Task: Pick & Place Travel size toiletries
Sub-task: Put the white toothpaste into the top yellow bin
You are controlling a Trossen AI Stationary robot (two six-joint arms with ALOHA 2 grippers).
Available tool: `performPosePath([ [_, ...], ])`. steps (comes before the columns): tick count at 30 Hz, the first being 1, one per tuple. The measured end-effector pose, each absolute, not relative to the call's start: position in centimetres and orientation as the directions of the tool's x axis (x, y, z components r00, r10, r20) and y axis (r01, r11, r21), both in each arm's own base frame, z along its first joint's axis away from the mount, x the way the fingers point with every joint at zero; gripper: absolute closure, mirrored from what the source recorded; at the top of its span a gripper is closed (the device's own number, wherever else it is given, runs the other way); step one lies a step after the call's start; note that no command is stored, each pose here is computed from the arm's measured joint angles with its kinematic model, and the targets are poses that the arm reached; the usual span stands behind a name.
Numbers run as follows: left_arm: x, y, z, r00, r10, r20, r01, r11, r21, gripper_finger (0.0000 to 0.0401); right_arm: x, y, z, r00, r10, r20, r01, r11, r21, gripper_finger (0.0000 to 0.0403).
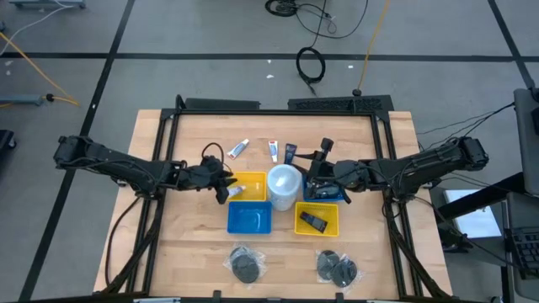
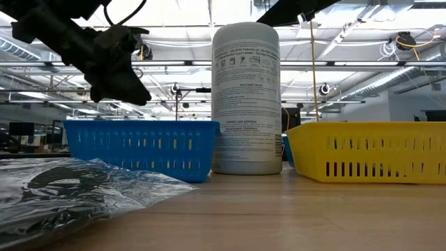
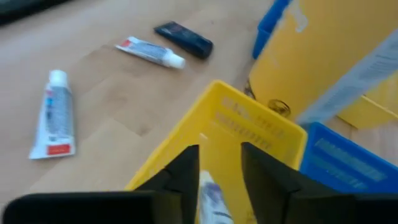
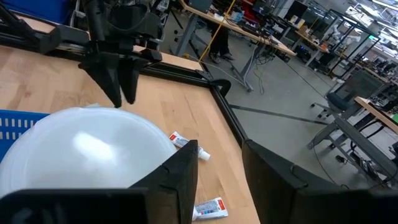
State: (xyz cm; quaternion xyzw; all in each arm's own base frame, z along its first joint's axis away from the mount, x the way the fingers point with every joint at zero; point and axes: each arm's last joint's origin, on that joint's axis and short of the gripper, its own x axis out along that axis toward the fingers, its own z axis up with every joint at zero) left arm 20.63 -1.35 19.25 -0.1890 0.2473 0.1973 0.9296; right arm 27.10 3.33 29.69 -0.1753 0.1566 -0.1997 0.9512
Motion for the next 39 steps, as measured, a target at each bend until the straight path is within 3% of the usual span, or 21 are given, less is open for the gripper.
performPosePath([
  [5, 20.6, -0.5, 19.5, 0.758, 0.443, -0.478, -0.581, 0.792, -0.188, 0.0237, 27.1, 3.3, 29.7, 0.871, -0.435, -0.228, 0.325, 0.859, -0.396, 0.0286],
  [10, 20.7, 1.6, 19.8, 0.719, 0.530, -0.449, -0.655, 0.732, -0.185, 0.0223, 27.1, 3.3, 29.7, 0.871, -0.435, -0.228, 0.325, 0.859, -0.396, 0.0282],
  [19, 22.0, 6.3, 20.3, 0.701, 0.486, -0.522, -0.655, 0.728, -0.202, 0.0238, 27.1, 3.3, 29.7, 0.871, -0.435, -0.228, 0.334, 0.866, -0.372, 0.0286],
  [27, 24.4, 11.3, 19.2, 0.555, 0.464, -0.690, -0.706, 0.702, -0.096, 0.0246, 27.1, 3.3, 29.6, 0.871, -0.435, -0.229, 0.334, 0.866, -0.373, 0.0286],
  [33, 26.1, 14.3, 18.0, 0.542, 0.393, -0.743, -0.705, 0.694, -0.146, 0.0247, 27.1, 3.3, 29.6, 0.870, -0.434, -0.232, 0.332, 0.866, -0.375, 0.0286],
  [39, 28.0, 16.1, 16.9, 0.497, 0.370, -0.785, -0.694, 0.713, -0.103, 0.0247, 27.1, 3.3, 29.6, 0.870, -0.434, -0.232, 0.332, 0.866, -0.375, 0.0285],
])
